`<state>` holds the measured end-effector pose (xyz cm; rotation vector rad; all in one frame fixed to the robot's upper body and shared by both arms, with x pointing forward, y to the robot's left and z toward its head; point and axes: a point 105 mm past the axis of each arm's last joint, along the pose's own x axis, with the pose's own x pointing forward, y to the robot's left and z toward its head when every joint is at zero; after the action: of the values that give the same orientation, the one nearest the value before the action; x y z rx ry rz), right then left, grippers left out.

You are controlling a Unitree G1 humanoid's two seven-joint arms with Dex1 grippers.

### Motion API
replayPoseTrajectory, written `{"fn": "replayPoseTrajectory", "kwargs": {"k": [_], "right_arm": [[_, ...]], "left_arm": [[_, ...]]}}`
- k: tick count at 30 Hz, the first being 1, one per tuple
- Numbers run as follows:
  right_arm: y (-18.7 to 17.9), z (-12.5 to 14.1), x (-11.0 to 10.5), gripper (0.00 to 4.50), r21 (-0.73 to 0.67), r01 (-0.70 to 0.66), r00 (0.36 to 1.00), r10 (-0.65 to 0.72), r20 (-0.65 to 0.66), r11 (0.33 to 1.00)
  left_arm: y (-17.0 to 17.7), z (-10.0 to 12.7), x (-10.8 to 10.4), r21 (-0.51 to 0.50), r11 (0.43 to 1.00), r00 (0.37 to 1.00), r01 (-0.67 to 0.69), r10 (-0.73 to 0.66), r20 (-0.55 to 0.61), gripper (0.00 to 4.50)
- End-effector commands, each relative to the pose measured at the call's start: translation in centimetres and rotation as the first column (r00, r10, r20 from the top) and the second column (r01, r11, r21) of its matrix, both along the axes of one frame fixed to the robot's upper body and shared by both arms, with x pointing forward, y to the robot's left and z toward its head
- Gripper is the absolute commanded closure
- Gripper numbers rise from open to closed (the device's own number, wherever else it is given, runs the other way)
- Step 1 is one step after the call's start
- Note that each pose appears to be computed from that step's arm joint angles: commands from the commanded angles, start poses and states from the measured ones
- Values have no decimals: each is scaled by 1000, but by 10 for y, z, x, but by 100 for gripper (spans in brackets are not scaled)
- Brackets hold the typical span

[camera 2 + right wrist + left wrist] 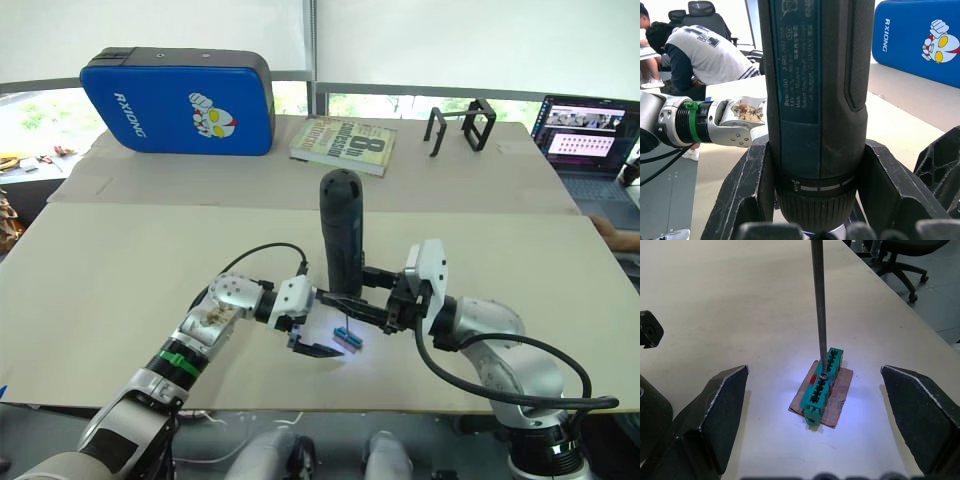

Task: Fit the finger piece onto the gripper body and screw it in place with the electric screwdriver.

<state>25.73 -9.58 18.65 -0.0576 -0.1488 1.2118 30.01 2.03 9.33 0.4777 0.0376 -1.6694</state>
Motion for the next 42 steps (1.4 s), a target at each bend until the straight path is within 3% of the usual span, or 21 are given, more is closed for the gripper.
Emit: {"fn": "replayPoseTrajectory", "kwargs": {"k": [1,30,42], "right_arm": [[0,12,-3,258,18,-9,998,8,63,1000],[3,9,1,258,9,-11,998,10,54,1000],[4,40,-8,258,40,-19,992,14,128,999]], "left_arm": [[-4,8,1,-12,1000,999,17,-17,43,0],[-2,8,2,-14,1000,999,4,-3,48,0],[14,15,3,-85,988,992,-126,126,-5,0]]}}
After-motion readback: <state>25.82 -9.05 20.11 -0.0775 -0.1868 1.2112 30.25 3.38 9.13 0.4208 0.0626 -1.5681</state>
